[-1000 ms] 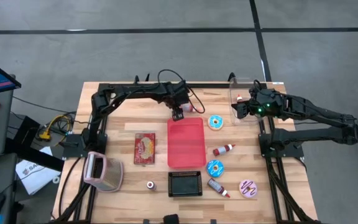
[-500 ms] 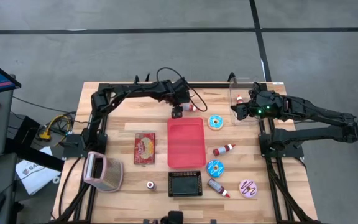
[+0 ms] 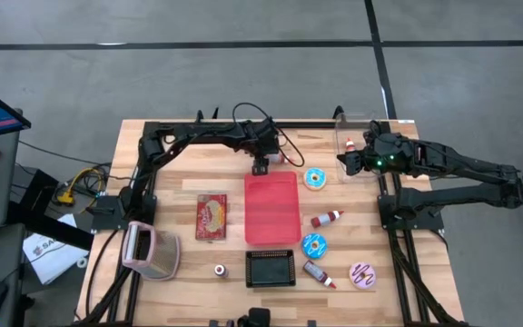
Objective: Pick & Place Food Item
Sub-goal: Put the orange food coloring bottle into the transparent bin
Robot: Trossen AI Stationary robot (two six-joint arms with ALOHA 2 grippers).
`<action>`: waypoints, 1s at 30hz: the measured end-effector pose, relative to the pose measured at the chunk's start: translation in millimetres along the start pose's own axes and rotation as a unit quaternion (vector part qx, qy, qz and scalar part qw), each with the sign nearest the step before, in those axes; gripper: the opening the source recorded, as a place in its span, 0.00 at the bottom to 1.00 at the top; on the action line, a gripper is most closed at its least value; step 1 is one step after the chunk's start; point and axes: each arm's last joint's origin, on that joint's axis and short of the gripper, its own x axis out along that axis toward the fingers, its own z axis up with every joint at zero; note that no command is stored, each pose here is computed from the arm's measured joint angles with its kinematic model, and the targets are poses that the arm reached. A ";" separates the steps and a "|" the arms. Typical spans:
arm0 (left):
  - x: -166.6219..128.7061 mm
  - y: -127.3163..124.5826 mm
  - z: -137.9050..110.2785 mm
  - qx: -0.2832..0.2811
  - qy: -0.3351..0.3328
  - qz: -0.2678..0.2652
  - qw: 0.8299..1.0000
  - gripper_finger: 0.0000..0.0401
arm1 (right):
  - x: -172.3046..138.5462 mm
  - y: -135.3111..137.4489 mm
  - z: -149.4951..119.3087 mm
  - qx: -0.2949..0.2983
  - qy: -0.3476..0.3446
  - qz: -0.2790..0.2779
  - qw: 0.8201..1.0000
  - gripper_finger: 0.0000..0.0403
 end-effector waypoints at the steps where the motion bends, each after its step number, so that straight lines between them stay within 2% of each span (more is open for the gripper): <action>1: -0.1 0.2 0.4 0.000 -0.002 0.001 1.000 0.52 | 0.1 -0.1 0.0 0.000 0.000 0.000 1.000 0.48; 6: 0.0 1.4 -0.8 -0.002 0.002 0.001 1.000 0.47 | 0.1 -0.1 0.0 0.000 0.000 0.000 1.000 0.48; 16: -1.5 0.3 -4.3 -0.002 0.029 0.002 1.000 0.25 | 0.1 -0.1 0.0 0.000 0.000 0.000 1.000 0.48; 30: -21.5 4.3 -30.6 -0.012 0.149 -0.027 0.988 0.24 | 0.1 0.8 0.7 0.002 -0.003 0.004 1.000 0.48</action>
